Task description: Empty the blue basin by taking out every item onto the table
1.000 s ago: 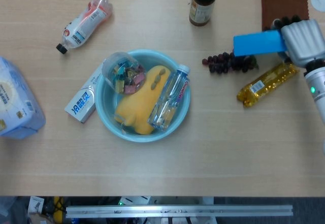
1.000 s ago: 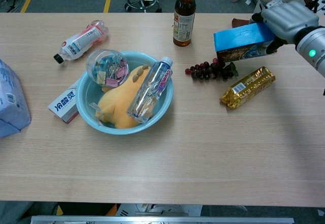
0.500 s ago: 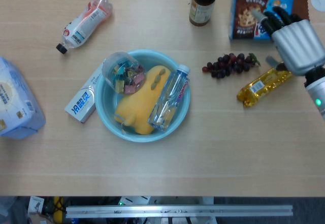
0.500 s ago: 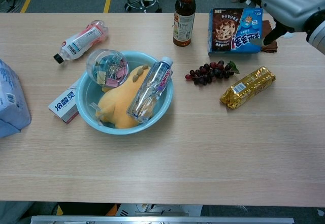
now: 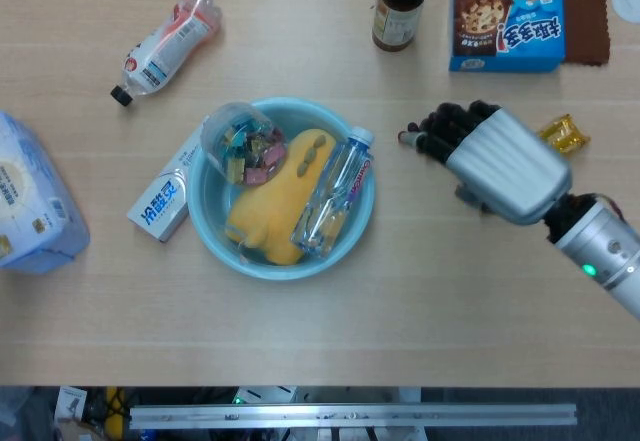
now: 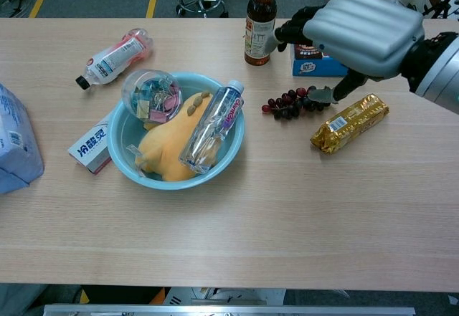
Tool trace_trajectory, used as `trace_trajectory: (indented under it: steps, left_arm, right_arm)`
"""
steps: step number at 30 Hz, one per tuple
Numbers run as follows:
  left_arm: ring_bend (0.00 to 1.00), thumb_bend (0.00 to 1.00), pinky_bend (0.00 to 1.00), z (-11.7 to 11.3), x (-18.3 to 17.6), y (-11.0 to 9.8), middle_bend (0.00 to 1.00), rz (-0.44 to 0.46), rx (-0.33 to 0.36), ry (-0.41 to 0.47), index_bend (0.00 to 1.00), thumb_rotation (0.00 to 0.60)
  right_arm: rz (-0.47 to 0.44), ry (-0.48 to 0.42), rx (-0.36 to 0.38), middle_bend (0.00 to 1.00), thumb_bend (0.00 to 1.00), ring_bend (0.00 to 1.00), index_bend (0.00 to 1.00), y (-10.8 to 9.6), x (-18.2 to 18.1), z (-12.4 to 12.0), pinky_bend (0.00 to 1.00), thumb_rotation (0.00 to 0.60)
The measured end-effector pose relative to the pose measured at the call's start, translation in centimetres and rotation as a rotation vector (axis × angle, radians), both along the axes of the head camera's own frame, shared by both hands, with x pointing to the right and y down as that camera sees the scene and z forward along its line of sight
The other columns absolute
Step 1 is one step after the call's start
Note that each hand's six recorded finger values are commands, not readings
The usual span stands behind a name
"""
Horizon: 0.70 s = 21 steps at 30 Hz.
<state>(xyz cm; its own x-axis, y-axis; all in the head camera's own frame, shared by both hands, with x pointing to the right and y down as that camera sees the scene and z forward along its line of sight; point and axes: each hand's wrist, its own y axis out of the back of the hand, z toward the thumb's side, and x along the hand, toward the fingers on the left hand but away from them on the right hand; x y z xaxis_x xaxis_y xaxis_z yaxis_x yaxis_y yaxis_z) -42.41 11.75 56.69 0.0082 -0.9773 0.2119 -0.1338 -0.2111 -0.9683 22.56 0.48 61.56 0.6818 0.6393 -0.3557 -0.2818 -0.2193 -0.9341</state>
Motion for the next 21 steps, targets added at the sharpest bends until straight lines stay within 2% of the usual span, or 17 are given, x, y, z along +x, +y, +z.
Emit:
trace_trajectory:
  steps: [11, 21]
  left_arm:
    - [0.02, 0.17, 0.13, 0.0, -0.3, 0.0, 0.06, -0.007, -0.001, 0.005, 0.06, 0.6]
    - [0.02, 0.17, 0.13, -0.3, -0.7, 0.2, 0.06, -0.012, 0.001, -0.002, 0.06, 0.6]
  right_arm:
    - [-0.176, 0.105, 0.042, 0.34, 0.15, 0.26, 0.25, 2.4, -4.8, 2.6, 0.44, 0.6]
    - [-0.228, 0.136, 0.045, 0.34, 0.15, 0.26, 0.25, 2.8, -8.2, 5.6, 0.44, 0.6]
